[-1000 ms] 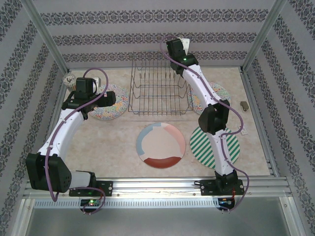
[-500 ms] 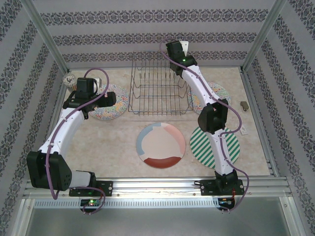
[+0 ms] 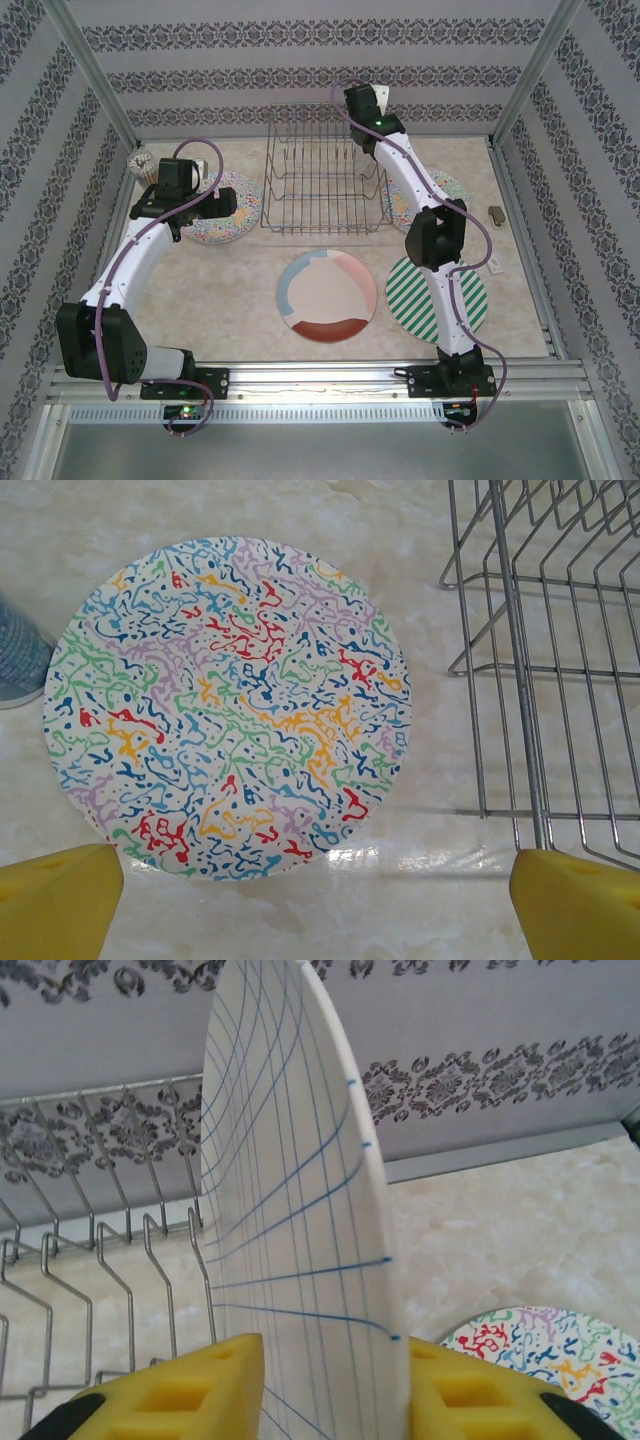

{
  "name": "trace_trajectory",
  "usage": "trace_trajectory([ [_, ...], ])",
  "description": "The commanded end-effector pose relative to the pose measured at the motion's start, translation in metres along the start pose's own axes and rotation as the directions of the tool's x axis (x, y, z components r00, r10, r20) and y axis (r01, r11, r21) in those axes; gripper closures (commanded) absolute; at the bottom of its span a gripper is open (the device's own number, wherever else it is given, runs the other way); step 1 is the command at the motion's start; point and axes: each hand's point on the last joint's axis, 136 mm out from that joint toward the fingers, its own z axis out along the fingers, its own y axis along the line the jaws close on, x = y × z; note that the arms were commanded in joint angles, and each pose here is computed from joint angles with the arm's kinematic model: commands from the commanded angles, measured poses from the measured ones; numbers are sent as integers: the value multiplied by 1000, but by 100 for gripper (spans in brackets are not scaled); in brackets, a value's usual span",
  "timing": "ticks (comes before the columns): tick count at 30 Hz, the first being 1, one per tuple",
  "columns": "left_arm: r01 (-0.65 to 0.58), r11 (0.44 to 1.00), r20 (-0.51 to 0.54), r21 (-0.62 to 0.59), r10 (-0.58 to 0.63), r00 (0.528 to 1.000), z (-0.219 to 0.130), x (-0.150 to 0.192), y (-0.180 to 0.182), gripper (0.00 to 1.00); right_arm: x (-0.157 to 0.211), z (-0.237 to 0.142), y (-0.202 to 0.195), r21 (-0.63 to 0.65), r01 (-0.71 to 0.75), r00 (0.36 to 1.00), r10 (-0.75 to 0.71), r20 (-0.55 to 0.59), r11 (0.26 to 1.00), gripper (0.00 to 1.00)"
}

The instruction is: Load the plates into the dish rack

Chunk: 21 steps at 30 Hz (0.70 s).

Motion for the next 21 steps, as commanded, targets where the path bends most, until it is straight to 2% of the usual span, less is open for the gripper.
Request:
trace_trajectory([
  [1,-28,1000,13,7,28,1000,-1,-5,-6,0,-24,-18,-6,-27,-36,998,37,47,999,55],
  [6,-36,999,9,3,36,999,0,-4,-7,0,-34,-27,-10,-29,-25,997,27,66,999,35],
  [8,-42,999,7,2,42,999,0,-3,-8,0,-41,-34,-15,-19,-15,997,16,81,1000,21],
  [13,-49,999,5,-7,49,999,0,-2,-9,0,-54,-60,-29,-24,-28,995,30,96,999,2],
  [21,-60,998,-6,-33,60,998,3,1,-6,0,-47,-127,-47,-140,-64,995,74,66,988,2],
])
